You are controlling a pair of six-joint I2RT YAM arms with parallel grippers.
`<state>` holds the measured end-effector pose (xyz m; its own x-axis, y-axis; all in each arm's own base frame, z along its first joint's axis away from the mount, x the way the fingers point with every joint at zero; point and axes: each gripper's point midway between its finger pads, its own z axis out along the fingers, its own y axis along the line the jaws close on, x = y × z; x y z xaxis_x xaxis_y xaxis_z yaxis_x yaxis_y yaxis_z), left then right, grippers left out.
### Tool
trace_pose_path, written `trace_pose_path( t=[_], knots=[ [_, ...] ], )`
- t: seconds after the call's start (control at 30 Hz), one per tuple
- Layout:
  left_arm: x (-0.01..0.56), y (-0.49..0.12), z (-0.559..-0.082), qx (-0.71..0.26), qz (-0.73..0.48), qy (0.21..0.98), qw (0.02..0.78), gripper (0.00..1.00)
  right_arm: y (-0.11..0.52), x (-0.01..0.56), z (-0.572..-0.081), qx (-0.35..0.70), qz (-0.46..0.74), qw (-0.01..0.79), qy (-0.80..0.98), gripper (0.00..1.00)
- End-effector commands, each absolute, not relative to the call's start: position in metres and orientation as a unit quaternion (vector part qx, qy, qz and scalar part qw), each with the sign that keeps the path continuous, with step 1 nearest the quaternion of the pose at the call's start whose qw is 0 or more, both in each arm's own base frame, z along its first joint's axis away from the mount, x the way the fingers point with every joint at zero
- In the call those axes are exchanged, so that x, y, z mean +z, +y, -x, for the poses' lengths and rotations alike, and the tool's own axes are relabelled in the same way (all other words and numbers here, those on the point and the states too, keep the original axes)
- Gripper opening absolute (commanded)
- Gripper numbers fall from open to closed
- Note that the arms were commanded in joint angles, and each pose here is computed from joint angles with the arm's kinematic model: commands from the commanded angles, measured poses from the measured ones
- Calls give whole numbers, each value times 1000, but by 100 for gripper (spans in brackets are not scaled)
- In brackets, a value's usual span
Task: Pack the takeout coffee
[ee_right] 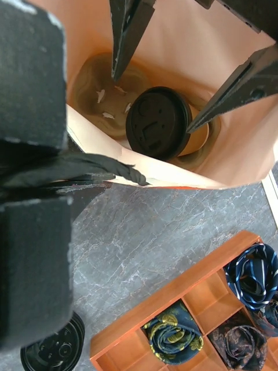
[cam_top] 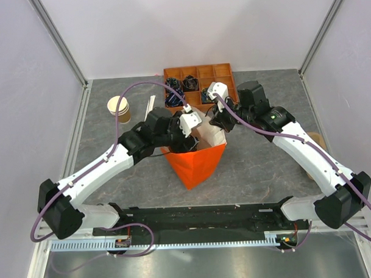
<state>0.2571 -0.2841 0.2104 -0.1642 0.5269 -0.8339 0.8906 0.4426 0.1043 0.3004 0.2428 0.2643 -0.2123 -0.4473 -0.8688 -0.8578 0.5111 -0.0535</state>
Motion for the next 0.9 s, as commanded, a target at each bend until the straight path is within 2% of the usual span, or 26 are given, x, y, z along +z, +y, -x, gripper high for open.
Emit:
trace_pose_path(
  t=[0.0, 0.1, 0.27, 0.6, 0.7, 0.87],
  knots=[
    [241, -293, -260, -230, -491, 675, 500, 88, 236, 280, -314, 201, 425, 475, 744, 0],
    [238, -291, -268, -222, -481, 678, 510, 88, 236, 281, -314, 203, 425, 476, 743, 0],
    [248, -297, -283, -220, -441, 700, 517, 81, 237, 283, -314, 206, 425, 479, 740, 0],
    [244, -310, -284, -256, -413, 714, 505, 74, 242, 284, -309, 212, 430, 478, 736, 0],
    [244, -313, -288, -263, -395, 716, 512, 62, 242, 284, -309, 211, 431, 478, 736, 0],
    [242, -320, -298, -273, -357, 734, 509, 58, 243, 282, -305, 214, 433, 473, 737, 0]
  ],
)
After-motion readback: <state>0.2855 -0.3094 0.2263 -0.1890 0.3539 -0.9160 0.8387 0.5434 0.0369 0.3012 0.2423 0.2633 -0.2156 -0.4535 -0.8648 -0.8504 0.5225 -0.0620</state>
